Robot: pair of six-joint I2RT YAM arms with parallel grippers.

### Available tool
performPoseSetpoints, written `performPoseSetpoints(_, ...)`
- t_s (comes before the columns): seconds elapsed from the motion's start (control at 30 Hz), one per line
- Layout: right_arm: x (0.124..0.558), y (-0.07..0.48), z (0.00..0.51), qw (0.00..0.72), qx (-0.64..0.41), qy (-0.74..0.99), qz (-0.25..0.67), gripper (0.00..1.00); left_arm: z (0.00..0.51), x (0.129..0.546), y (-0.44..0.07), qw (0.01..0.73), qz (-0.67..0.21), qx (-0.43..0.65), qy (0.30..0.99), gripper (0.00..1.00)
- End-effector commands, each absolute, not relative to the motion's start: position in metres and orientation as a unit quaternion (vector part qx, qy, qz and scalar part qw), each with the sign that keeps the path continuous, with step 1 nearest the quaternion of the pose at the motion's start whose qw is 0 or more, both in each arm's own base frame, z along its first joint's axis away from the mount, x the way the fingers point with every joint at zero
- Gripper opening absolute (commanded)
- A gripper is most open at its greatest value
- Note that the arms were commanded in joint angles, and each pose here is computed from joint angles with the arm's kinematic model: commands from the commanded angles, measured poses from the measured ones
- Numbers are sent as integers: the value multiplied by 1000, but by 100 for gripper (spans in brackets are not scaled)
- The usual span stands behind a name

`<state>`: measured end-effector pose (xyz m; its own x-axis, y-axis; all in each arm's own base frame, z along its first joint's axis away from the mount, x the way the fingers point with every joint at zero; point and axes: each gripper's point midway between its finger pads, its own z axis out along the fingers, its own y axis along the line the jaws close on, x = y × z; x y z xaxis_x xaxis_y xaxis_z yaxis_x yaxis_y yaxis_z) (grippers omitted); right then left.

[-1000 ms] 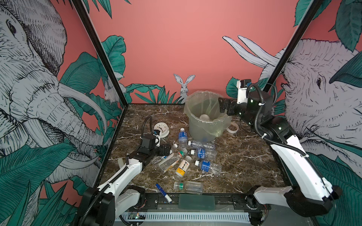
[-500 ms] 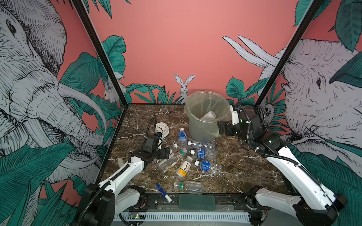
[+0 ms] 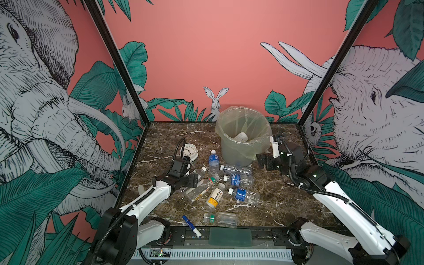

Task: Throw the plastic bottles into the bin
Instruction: 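Grasp the green-labelled bottle with the left gripper while the right arm draws back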

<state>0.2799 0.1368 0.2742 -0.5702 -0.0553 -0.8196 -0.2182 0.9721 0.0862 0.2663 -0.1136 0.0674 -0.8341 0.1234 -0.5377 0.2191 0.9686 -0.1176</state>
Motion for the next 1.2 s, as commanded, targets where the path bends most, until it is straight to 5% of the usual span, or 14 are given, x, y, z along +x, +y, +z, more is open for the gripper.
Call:
performPoseSetpoints(0.0,275,131,271,458,-63,882,90,99,73,274,-111,281,-73,78,954,89)
performPoseSetpoints(1.17,248,119,186,379,-50,920,80,99,44,284,-103,234,-47,58,969,83)
